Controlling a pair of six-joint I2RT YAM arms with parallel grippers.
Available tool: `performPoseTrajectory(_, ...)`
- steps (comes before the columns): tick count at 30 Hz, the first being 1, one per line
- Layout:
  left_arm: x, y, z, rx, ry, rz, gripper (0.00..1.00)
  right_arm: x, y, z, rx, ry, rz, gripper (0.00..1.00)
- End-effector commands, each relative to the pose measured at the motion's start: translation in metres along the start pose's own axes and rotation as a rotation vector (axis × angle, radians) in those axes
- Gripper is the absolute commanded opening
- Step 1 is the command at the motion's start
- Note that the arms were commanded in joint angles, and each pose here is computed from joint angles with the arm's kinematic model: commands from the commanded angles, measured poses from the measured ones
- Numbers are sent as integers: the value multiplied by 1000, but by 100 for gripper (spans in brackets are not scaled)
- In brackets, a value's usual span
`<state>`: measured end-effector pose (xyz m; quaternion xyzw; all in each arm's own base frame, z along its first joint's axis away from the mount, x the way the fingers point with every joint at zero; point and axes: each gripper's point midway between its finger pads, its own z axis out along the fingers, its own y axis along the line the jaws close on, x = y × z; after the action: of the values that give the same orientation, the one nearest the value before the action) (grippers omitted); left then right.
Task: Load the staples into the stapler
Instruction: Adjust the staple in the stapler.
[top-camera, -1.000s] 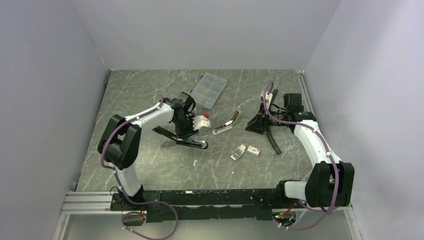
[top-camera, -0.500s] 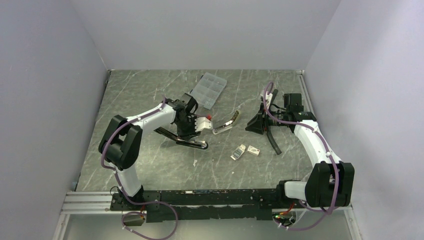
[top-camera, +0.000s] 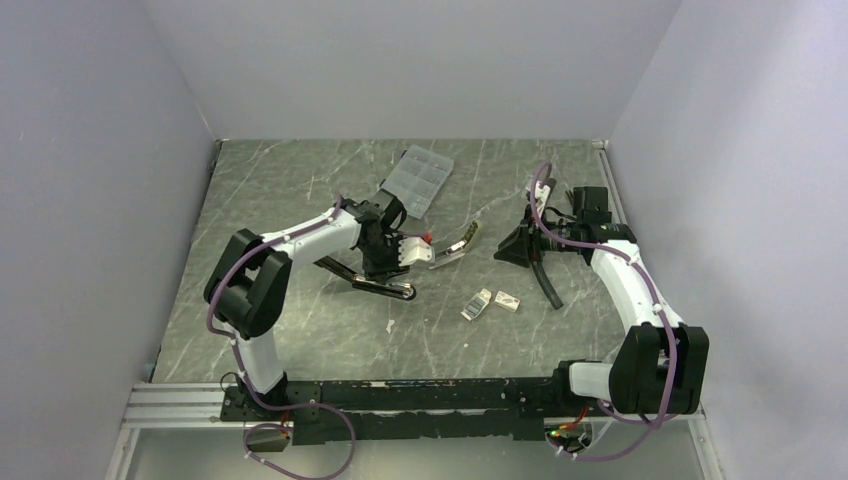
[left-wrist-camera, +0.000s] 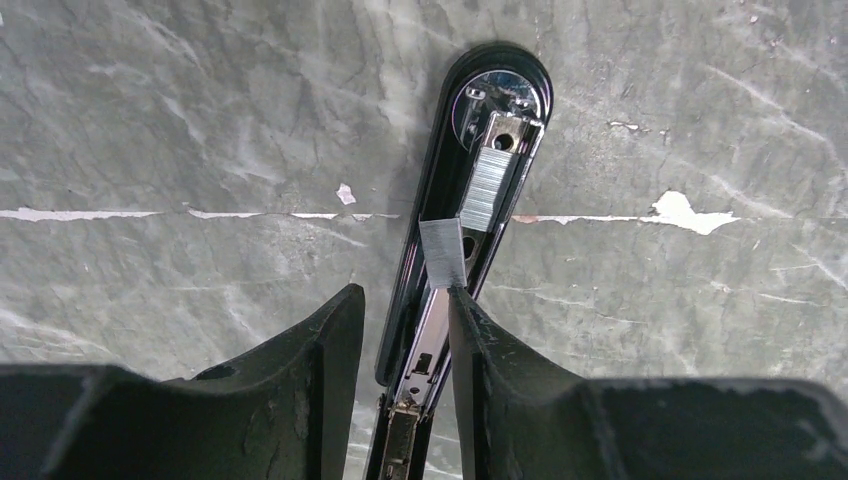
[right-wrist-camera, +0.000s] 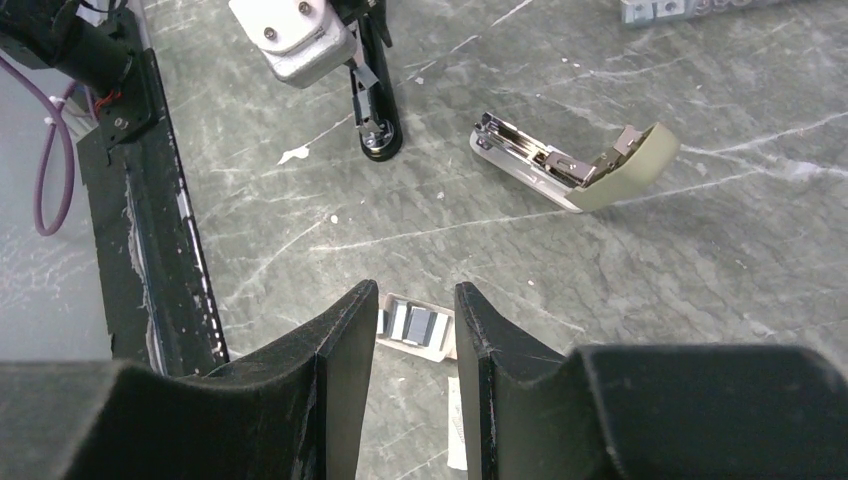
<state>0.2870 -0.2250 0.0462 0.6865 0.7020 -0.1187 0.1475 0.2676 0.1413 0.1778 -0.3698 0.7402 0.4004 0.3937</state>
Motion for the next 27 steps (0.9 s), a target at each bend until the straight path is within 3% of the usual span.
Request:
performPoseTrajectory(1, -14, 7, -5, -22, -25, 0, 41, -15, 3, -3, -10, -42, -69, 38)
performPoseTrajectory(13, -18, 21, -26, -103, -14, -9, 42, -16, 3, -4, -11, -44, -69, 38)
performPoseTrajectory(27, -49, -13, -26, 215, -148, 16, 41, -16, 3, -4, -6, -43, -73, 38)
